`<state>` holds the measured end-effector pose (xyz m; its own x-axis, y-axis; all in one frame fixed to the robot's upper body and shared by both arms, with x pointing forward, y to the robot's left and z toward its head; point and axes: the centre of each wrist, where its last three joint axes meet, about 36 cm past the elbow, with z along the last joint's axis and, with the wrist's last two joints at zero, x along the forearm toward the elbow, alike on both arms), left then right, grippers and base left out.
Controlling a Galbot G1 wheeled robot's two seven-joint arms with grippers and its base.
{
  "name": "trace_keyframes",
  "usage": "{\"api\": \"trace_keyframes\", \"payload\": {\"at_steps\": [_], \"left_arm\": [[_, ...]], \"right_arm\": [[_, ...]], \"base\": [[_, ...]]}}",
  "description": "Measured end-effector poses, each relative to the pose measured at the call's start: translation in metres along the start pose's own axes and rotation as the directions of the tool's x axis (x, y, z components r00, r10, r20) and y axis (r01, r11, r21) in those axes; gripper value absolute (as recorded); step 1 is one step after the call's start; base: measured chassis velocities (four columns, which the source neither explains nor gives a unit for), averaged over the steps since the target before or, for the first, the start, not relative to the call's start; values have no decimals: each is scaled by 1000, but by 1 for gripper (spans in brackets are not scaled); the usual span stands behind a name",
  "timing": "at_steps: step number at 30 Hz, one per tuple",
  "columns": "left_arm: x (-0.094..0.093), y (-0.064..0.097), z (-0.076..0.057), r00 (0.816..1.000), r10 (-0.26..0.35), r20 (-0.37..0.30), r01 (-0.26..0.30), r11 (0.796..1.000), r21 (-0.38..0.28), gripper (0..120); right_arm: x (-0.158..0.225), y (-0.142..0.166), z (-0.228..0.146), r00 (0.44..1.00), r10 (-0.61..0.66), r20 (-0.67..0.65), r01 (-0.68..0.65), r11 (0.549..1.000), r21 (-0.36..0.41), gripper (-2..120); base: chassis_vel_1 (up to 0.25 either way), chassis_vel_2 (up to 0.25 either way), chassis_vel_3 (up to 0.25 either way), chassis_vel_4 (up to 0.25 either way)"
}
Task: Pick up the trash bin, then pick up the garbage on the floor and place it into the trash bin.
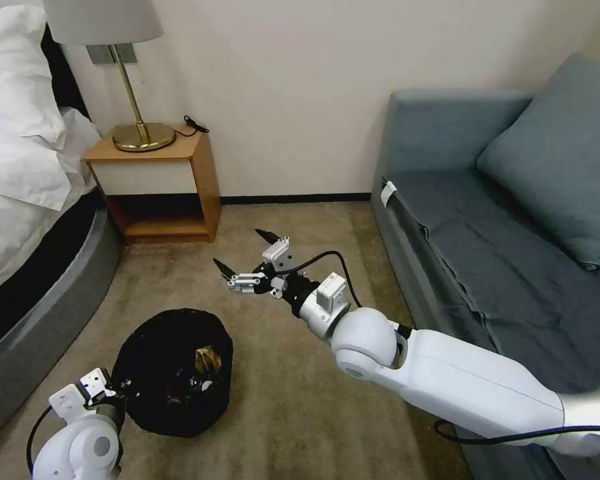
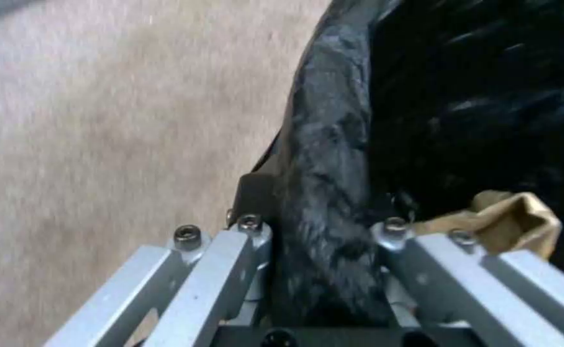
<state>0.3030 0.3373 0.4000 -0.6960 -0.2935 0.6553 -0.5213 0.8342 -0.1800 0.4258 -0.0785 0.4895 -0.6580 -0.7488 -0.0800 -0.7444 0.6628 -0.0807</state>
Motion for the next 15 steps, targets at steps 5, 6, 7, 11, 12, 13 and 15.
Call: {"api": "trace_keyframes", "payload": {"at_steps": [5,6,7,11,12,13,15], "left_arm": [[2,1,0,998,-7,63,9,999,-43,45],[2,1,0,998,-7,63,9,999,-43,45],[2,2,0,997,-12,82,17,998,-57,48],[3,4,0,990,-20,142,34,995,-97,62],[3,4,0,987,-18,160,35,994,-105,67],[4,5,0,984,-16,179,37,993,-113,71],[4,6,0,972,-10,233,40,991,-128,80]], "right_arm": [[2,0,3,1000,4,-4,-4,1000,-5,100],[2,0,3,1000,4,-4,-4,1000,-5,100],[2,1,3,1000,4,-5,-4,1000,-7,100],[2,1,5,1000,6,-7,-6,1000,-11,100],[2,1,5,1000,6,-8,-6,1000,-12,100],[2,1,6,1000,7,-8,-7,1000,-13,100],[2,1,6,1000,13,-5,-13,1000,-18,100]], "base": [[0,0,0,0],[0,0,0,0],[0,0,0,0],[0,0,0,0],[0,0,0,0],[0,0,0,0],[0,0,0,0]]}}
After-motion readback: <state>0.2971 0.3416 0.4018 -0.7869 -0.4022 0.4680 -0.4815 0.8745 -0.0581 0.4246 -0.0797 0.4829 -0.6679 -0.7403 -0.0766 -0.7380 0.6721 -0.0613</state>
